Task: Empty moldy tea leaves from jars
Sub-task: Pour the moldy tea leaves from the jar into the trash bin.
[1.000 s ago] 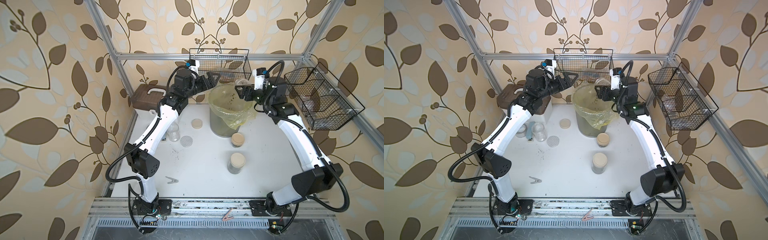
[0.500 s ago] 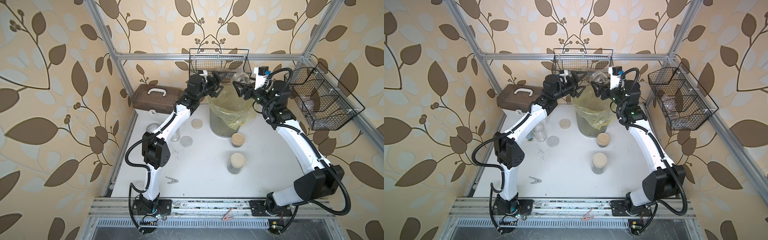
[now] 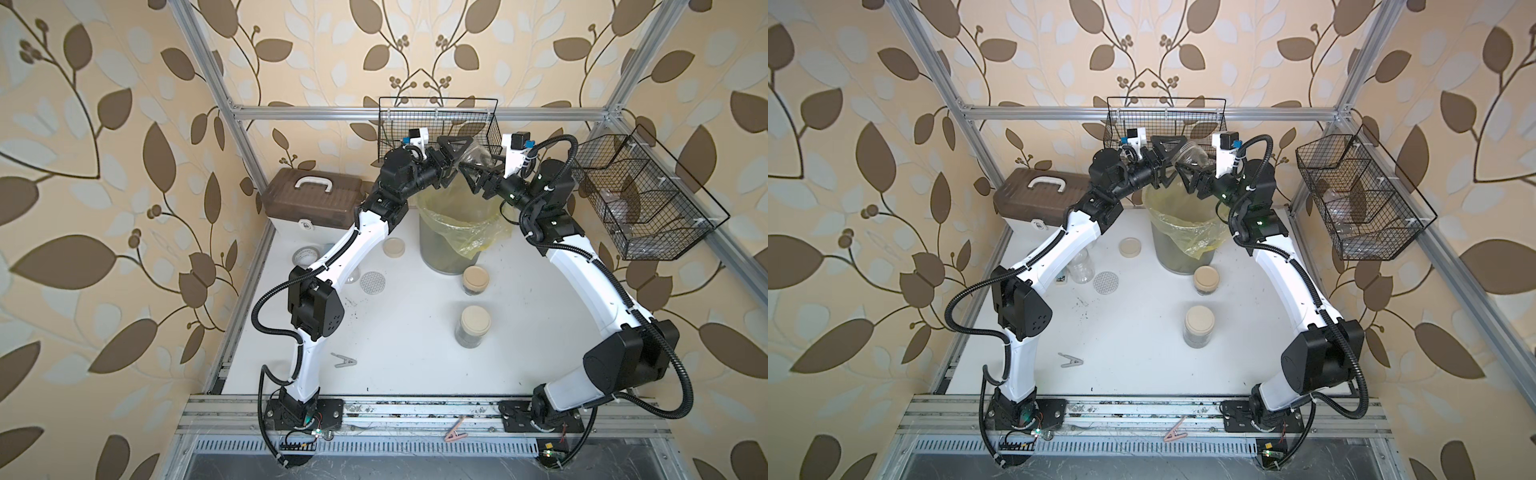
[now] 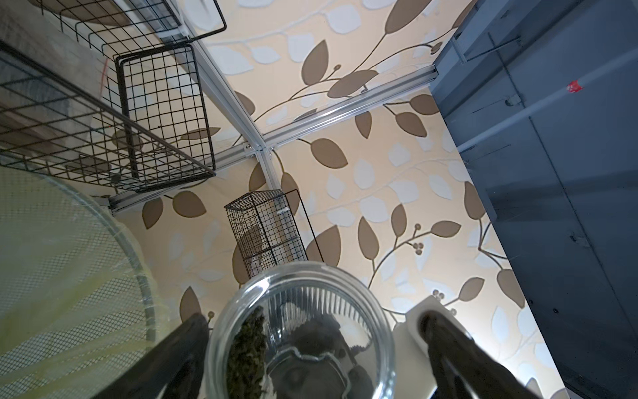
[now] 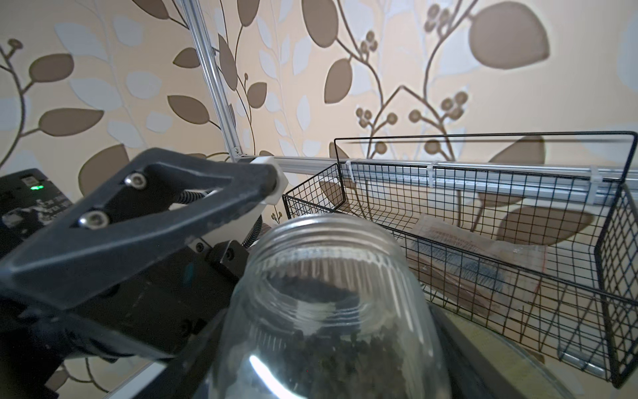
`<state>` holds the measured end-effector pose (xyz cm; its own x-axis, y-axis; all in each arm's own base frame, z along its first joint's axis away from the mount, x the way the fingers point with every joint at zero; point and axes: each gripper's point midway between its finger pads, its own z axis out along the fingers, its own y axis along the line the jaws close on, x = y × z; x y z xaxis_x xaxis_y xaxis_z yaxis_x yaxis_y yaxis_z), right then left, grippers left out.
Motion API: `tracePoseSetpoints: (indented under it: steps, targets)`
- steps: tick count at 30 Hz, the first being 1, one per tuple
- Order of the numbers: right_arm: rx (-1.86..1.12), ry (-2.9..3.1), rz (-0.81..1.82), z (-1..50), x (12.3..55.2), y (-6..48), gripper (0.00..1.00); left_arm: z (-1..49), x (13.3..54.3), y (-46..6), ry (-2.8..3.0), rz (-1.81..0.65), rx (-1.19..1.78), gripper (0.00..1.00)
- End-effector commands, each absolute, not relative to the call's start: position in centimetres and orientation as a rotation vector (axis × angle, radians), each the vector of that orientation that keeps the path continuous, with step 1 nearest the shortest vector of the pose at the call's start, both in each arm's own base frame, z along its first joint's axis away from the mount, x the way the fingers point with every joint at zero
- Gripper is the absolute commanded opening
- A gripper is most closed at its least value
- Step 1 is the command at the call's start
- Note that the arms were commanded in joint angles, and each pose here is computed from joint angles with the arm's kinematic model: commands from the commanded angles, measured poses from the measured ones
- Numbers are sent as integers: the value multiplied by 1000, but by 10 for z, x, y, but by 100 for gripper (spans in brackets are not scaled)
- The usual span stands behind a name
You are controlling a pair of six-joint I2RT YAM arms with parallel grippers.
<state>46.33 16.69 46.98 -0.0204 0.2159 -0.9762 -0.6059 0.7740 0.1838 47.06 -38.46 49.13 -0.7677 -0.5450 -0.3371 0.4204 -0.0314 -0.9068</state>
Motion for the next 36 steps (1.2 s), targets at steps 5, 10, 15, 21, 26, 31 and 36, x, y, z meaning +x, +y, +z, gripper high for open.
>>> tracePoseSetpoints:
  steps: [5,10,15,21,26,31,36]
  targets:
    - [-402,1397,649,491,461,175,10,513,450,-393,1569,-1835,2,94]
    - [-425,1439,607,476,465,175,10,510,454,-393,1604,-1831,-31,76]
    - [-449,1425,574,472,465,176,26,505,463,-394,1612,-1923,-168,66]
    - [-430,1331,578,483,465,174,42,510,477,-388,1547,-2065,-384,58]
    - [-416,1275,590,496,469,173,37,503,490,-384,1526,-2124,-532,55]
    - [-400,1248,588,502,472,172,31,494,498,-385,1501,-2205,-636,55]
    - [-376,1254,592,502,476,170,25,494,500,-382,1481,-2223,-680,58]
